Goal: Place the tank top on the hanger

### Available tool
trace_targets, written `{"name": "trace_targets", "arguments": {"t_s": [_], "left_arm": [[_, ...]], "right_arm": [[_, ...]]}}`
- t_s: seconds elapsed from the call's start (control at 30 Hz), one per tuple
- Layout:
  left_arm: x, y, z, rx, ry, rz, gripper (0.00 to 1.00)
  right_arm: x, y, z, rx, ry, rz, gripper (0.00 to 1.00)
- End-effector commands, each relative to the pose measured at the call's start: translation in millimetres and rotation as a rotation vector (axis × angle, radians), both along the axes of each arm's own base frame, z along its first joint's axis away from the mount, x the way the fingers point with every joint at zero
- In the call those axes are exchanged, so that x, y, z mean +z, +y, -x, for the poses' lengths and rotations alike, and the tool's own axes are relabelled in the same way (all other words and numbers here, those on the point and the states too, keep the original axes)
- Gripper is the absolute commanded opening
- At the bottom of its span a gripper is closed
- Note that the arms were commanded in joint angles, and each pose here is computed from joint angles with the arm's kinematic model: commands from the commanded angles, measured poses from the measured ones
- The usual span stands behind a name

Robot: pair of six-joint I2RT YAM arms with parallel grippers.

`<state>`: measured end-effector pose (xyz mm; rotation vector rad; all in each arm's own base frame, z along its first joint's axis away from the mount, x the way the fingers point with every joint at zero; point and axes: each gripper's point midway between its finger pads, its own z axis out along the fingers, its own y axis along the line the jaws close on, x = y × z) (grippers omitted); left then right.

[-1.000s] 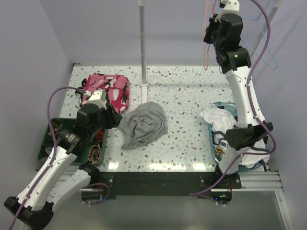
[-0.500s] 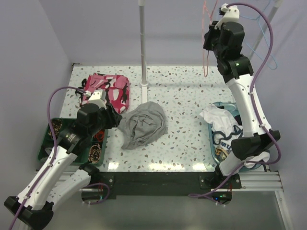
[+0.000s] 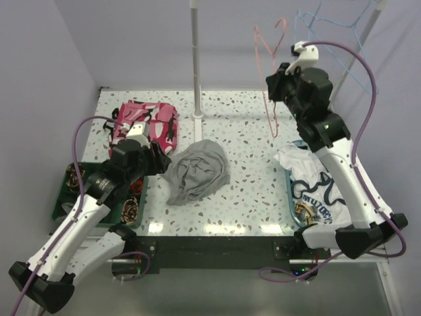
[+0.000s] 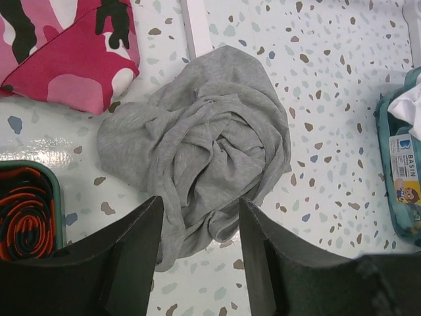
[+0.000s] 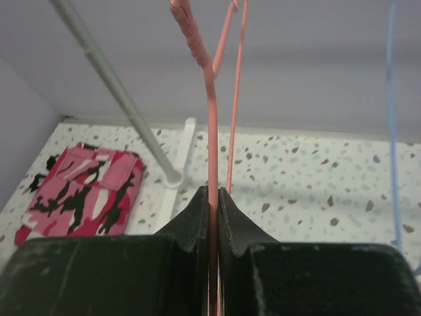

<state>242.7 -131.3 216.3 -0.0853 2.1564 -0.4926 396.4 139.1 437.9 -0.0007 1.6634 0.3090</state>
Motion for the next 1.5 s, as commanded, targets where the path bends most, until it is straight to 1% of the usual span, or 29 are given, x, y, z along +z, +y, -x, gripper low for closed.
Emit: {"name": "trace_targets", "arguments": {"t_s": [0.0,0.03,0.1,0.13,0.3,0.33,0.5,0.73,0.93,1.23,1.27,1.37,1.47], "left_arm": [[-4,-11,-7,-0.037,-0.012,0.019,0.55],[-9,-13,-7,-0.038,-0.001,0.020,0.55],[-16,-14,-8,-0.039,0.014,0.021,0.55],[-22,-15,-8,-0.039,0.026,0.018,0.55],[-41,-20,-11,-0.036,0.063,0.029,0.56],[-46,-20,-10,-0.037,0.078,0.027,0.57],[-57,-24,-15,-0.024,0.104,0.038,0.58],[-67,-13,-13,0.028,0.140,-0.001,0.59],[-79,-3,-4,0.065,0.165,-0.016,0.60],[-90,10,14,0.115,0.211,-0.049,0.61],[-88,10,14,0.135,0.220,-0.030,0.61],[-102,17,22,0.198,0.298,-0.045,0.61],[-115,18,30,0.222,0.316,-0.031,0.60]], "right_arm": [[-24,23,42,0.112,0.010,-0.092,0.00],[-60,31,47,0.135,0.079,-0.100,0.00],[-77,34,60,0.158,0.100,-0.109,0.00],[-94,35,71,0.169,0.127,-0.106,0.00],[-135,34,95,0.205,0.189,-0.135,0.00],[-151,33,98,0.206,0.220,-0.125,0.00],[-180,28,109,0.206,0.270,-0.103,0.00],[-197,34,119,0.253,0.313,-0.106,0.00],[-207,30,124,0.253,0.336,-0.081,0.00],[-213,39,134,0.324,0.372,-0.083,0.00],[-211,42,136,0.338,0.373,-0.085,0.00],[-212,47,143,0.371,0.384,-0.083,0.00],[-216,52,146,0.394,0.396,-0.073,0.00]]}}
